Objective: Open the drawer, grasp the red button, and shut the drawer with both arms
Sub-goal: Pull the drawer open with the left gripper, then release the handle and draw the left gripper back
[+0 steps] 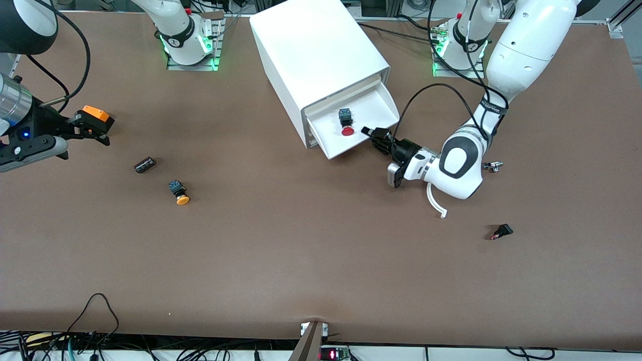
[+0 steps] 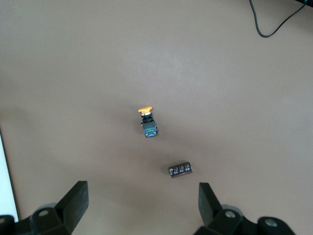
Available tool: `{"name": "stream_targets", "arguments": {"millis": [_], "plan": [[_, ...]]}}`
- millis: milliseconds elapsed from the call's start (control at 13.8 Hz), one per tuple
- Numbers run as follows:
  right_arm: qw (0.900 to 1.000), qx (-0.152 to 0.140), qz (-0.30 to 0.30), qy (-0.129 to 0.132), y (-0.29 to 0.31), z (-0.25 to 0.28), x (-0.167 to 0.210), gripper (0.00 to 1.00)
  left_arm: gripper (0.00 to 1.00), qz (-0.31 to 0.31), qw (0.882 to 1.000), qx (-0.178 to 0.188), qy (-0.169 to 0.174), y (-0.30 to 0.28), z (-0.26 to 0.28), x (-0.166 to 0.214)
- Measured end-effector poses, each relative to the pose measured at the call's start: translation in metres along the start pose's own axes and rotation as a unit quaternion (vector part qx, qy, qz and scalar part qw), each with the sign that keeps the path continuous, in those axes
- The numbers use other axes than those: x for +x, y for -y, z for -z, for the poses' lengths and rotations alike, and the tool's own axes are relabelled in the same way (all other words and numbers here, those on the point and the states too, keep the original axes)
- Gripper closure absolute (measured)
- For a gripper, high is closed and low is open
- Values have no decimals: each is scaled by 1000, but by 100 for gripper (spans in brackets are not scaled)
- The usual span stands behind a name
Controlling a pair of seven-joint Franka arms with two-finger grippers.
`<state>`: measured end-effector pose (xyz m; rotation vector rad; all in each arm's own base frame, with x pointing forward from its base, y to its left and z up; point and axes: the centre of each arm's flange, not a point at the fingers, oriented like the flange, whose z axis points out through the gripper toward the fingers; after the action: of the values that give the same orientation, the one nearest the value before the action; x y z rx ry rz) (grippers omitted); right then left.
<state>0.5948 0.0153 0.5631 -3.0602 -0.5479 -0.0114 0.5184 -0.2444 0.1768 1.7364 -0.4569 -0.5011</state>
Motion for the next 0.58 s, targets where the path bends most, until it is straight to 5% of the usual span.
{"name": "stream_targets", "arguments": {"millis": [289, 578], "plan": [[1000, -3, 3, -7, 0, -3, 8, 0, 36, 77, 997, 13, -7, -23, 39, -7], [1000, 1, 22, 4, 5, -22, 18, 0, 0, 100, 990, 101, -19, -43, 126, -36]]}}
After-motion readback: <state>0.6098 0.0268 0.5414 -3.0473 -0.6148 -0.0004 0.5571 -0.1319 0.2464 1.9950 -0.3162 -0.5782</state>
